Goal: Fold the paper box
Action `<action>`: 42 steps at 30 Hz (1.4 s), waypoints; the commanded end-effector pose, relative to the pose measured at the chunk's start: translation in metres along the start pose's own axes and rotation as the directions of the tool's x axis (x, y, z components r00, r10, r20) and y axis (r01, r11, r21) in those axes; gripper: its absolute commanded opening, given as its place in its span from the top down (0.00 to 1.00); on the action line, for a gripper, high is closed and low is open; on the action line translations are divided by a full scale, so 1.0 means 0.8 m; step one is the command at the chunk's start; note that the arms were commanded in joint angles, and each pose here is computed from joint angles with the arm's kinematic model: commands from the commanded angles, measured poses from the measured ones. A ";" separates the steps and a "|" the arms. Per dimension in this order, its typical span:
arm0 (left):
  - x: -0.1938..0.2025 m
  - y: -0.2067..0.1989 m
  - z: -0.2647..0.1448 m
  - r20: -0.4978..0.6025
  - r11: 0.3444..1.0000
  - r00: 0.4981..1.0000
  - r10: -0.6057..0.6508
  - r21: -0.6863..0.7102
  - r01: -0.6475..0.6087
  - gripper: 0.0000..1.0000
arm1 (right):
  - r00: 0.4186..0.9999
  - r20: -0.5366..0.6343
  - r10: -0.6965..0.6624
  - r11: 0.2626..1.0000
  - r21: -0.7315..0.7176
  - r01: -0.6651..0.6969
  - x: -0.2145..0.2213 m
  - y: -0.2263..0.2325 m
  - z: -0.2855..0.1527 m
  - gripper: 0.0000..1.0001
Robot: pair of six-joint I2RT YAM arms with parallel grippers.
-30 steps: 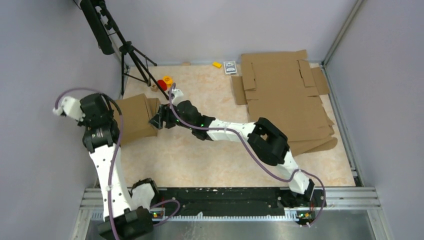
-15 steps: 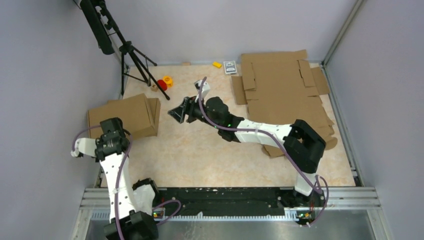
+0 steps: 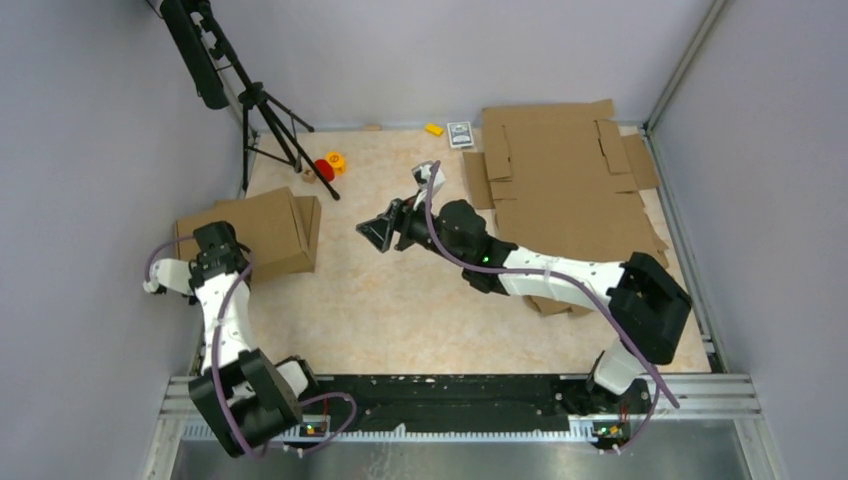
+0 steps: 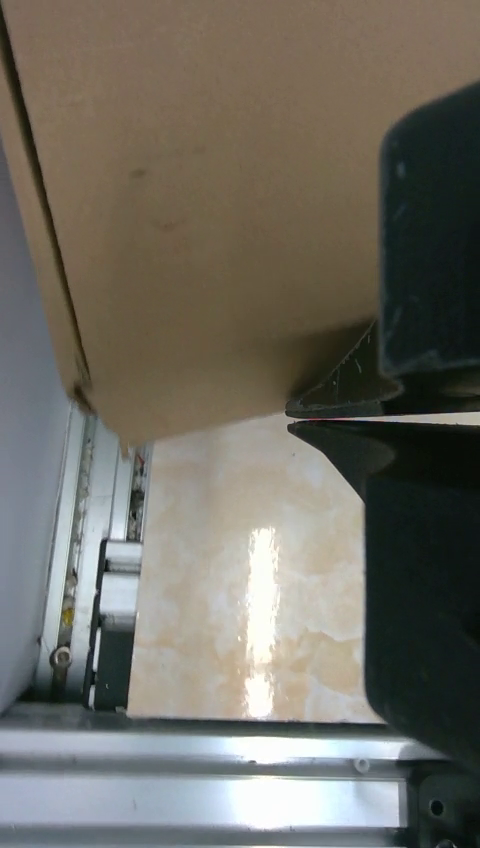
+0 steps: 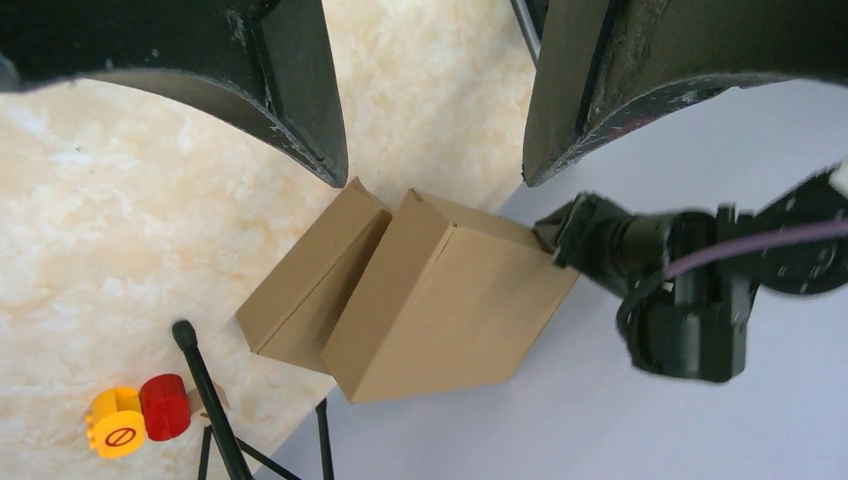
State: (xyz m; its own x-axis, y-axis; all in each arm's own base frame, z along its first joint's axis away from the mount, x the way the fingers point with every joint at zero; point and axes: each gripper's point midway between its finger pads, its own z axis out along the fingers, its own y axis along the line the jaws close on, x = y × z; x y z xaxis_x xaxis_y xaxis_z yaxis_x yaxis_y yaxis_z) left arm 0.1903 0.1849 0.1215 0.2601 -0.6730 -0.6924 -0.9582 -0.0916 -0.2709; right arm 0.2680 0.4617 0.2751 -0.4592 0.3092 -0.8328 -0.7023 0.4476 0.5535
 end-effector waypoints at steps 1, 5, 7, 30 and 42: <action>-0.020 -0.071 0.002 -0.019 0.993 0.999 0.025 0.116 -0.023 1.00 | 0.996 0.071 -0.055 0.998 -0.020 0.057 -0.034 0.009 -0.027 0.36; 0.002 -0.108 0.013 -0.111 0.982 0.990 0.089 0.178 -0.068 1.00 | 0.995 0.064 -0.080 0.997 0.008 0.080 -0.037 -0.003 -0.046 0.36; 0.005 -0.113 0.017 -0.120 0.980 0.987 0.104 0.179 -0.082 1.00 | 0.993 0.070 -0.096 0.995 0.020 0.095 -0.041 -0.006 -0.058 0.37; 0.107 -0.188 -0.280 0.275 0.074 0.817 0.506 0.930 -0.359 0.04 | 0.987 0.002 -0.161 0.837 0.531 0.135 -0.097 -0.190 -0.296 0.41; 0.228 -0.142 -0.327 0.326 -0.239 0.728 0.604 0.945 -0.225 0.01 | 0.975 -0.004 -0.222 0.607 0.782 0.141 -0.096 -0.256 -0.398 0.44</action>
State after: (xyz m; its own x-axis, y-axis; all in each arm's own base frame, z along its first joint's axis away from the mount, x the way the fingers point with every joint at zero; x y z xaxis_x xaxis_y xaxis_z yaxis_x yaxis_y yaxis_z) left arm 0.3093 -0.1134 0.2007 -0.4278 -0.3343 -0.8398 0.2266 0.8598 -0.4577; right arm 0.2702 0.1003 0.2414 -0.2745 0.2361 -0.9321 -0.1629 0.9439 0.2871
